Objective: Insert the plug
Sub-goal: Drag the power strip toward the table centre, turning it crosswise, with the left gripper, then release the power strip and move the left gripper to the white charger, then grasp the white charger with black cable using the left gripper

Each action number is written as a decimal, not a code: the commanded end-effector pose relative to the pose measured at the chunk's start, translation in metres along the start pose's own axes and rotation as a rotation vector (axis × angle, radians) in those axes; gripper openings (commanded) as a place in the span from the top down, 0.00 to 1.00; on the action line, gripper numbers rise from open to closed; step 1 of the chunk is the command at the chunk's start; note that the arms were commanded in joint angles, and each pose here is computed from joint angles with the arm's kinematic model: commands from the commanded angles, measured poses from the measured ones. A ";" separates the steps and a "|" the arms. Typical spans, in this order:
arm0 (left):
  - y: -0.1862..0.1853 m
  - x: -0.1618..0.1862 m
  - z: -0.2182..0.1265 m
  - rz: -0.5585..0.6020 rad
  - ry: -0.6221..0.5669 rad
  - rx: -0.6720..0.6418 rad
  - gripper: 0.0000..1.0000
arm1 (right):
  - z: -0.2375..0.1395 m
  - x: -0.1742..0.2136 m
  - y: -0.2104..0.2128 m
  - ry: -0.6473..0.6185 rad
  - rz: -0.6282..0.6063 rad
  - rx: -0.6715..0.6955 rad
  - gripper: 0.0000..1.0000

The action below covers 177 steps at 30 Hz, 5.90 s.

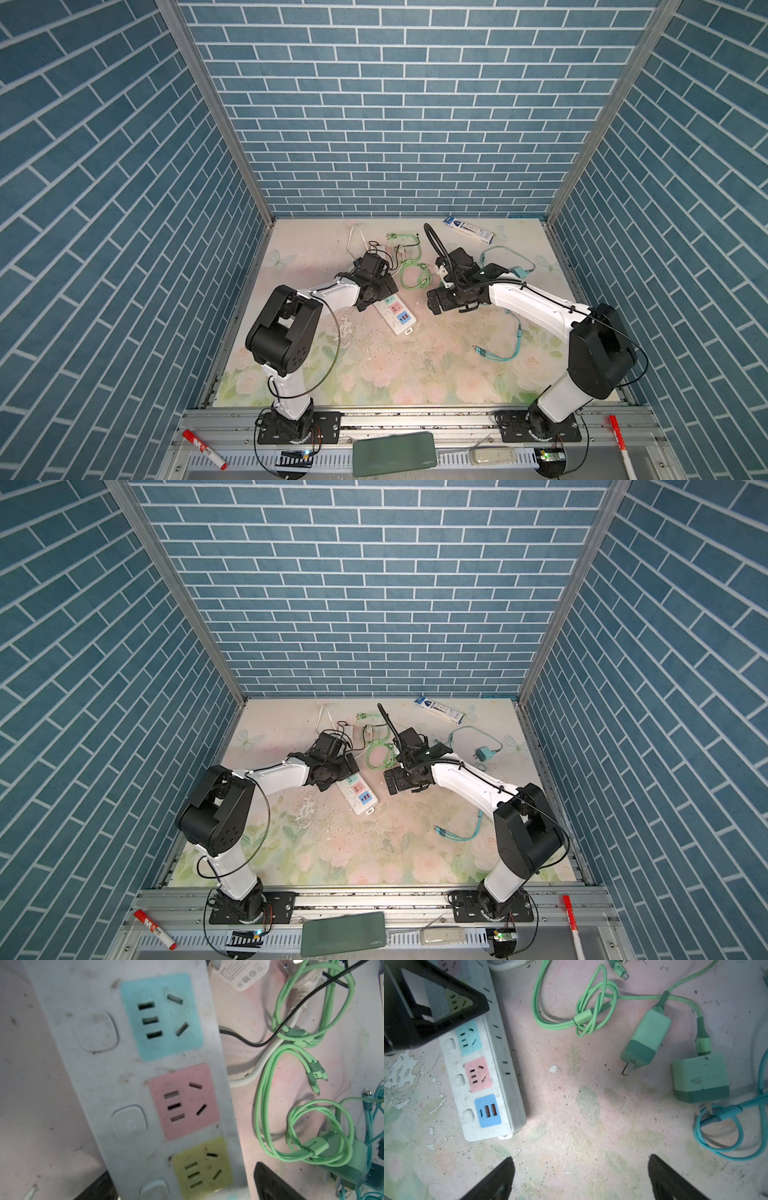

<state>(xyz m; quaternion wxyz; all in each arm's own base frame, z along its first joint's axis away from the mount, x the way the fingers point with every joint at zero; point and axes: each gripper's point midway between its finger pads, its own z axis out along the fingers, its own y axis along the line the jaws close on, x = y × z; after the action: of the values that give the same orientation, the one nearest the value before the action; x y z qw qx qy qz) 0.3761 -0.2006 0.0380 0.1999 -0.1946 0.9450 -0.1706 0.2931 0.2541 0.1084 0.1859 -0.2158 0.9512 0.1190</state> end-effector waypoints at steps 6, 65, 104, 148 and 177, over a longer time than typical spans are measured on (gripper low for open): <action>0.030 -0.013 -0.055 0.178 -0.024 -0.229 0.00 | -0.003 -0.007 0.004 -0.020 0.066 -0.005 0.01; 0.140 -0.138 0.009 0.028 0.031 -0.356 0.31 | -0.020 0.020 -0.004 -0.054 0.180 0.062 0.01; 0.082 0.070 -0.034 0.172 0.199 -0.206 0.25 | -0.043 0.031 -0.169 -0.006 0.471 0.380 0.03; -0.046 -0.155 0.042 0.301 -0.006 -0.184 0.23 | -0.042 -0.045 -0.151 -0.088 0.378 0.172 0.02; -0.024 -0.139 0.088 0.296 0.087 -0.249 0.46 | -0.025 -0.053 -0.145 -0.085 0.406 0.115 0.01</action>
<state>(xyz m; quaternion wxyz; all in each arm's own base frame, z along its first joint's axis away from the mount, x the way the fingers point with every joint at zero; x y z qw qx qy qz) 0.5487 -0.1860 0.0274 0.1804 -0.0726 0.9800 -0.0423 0.3863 0.1354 0.1272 0.2045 -0.0071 0.9735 0.1021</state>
